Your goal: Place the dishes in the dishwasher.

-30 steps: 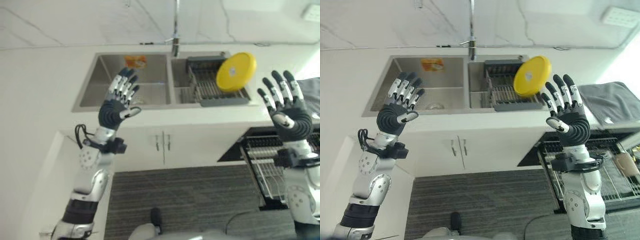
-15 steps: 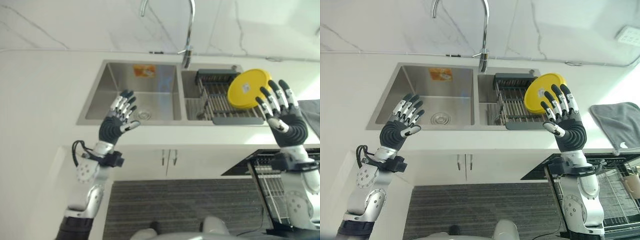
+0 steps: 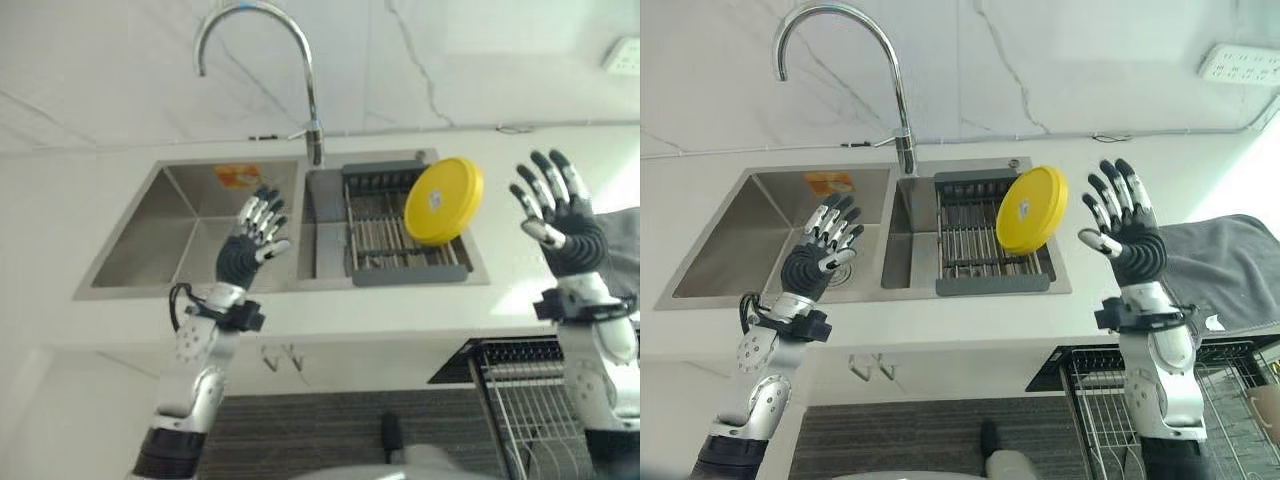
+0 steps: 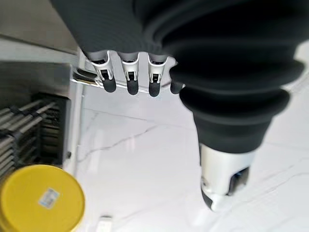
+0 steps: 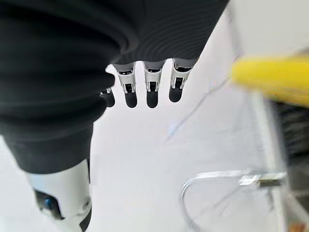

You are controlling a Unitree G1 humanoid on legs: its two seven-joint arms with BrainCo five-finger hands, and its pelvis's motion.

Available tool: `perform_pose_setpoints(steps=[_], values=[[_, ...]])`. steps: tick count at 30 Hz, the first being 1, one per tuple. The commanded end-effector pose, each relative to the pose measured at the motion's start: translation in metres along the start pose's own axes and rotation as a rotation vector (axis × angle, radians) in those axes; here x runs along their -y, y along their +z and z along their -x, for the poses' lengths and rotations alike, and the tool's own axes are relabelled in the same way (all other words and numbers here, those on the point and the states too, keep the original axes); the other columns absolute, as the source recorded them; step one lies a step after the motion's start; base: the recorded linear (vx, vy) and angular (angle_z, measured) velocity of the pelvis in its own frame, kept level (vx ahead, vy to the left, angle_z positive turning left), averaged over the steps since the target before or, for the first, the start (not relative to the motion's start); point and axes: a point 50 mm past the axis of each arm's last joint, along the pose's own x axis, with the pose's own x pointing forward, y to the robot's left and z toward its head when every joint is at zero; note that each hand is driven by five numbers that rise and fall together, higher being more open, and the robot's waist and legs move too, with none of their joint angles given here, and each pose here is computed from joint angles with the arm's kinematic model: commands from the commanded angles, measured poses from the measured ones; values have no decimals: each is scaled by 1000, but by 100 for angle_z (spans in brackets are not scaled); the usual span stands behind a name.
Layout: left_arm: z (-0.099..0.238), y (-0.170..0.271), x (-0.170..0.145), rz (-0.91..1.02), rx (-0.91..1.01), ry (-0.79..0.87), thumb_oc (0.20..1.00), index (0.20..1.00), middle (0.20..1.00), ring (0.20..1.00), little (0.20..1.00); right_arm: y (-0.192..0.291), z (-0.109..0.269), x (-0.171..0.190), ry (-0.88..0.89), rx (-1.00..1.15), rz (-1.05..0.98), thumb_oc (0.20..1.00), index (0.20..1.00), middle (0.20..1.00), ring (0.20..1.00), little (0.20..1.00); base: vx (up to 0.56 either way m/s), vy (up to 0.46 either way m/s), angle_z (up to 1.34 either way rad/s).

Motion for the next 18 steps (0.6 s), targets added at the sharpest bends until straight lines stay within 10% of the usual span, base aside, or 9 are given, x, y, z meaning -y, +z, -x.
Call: perform_pose_setpoints(steps=[1,18], values=[[0,36,-6,-77,139,-33,1000,1000,1000,1000,1000,12,4,-6,-35,71,-82,1000,1000,1000,1000,1000,85,-292,7],[4,42,-11,-162,167,-59,1000,1000,1000,1000,1000,18,13,8,-147,60,-8,1000,1000,1000,1000,1000,30,41,10]])
